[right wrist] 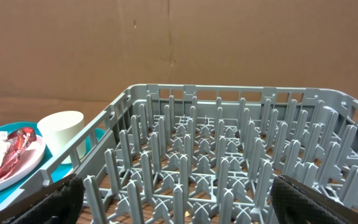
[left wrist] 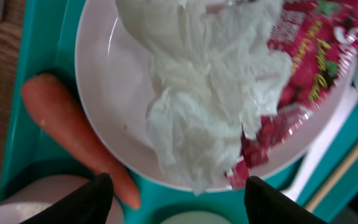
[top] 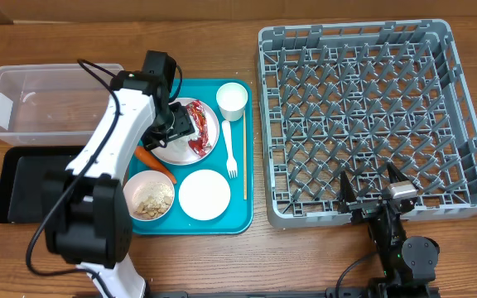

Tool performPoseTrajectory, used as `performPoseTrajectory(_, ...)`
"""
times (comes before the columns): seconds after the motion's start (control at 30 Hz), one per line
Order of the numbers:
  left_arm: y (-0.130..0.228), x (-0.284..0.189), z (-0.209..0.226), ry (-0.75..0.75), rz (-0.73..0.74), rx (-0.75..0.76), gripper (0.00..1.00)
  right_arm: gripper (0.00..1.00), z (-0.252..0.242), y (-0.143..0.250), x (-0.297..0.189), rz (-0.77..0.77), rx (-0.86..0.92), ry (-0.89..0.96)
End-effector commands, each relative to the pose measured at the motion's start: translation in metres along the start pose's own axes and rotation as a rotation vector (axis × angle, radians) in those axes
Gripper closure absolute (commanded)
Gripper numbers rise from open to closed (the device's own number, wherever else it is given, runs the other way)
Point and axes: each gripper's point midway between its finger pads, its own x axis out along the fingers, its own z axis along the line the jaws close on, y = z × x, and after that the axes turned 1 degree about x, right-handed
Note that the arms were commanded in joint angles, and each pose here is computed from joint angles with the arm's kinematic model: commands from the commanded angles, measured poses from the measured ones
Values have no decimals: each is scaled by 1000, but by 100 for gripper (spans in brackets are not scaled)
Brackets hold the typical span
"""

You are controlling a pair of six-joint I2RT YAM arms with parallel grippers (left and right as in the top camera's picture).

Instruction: Sort waste into correct bins and load items into the dishwasher rack

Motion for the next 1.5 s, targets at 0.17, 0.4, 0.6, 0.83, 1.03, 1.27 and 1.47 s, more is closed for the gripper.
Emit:
performPoseTrajectory(0.17,-5,40,1,-42,30,-31,28,0,0,3,0,0,4,-2)
performPoseTrajectory(0.4,-4,52,1,-51,48,-31,69,0,0,3,0,0,3,-2)
performPoseTrajectory(0.6,-6,40,-3,-38,61,-28,96,0,0,3,0,0,4,-2)
performPoseTrajectory(0.83,-25,-17,-17,-16,32,51,96,0,0,3,0,0,4,-2)
performPoseTrajectory(1.03,-34,-52,-22,0,4,87,96,0,0,3,0,0,4,-2)
performPoseTrajectory(1.27,-32,-56,-23,4,13,113,96,0,0,3,0,0,4,-2)
performPoseTrajectory(1.47,-42,-81,-17,27,-35,95,96,0,0,3,0,0,4,-2)
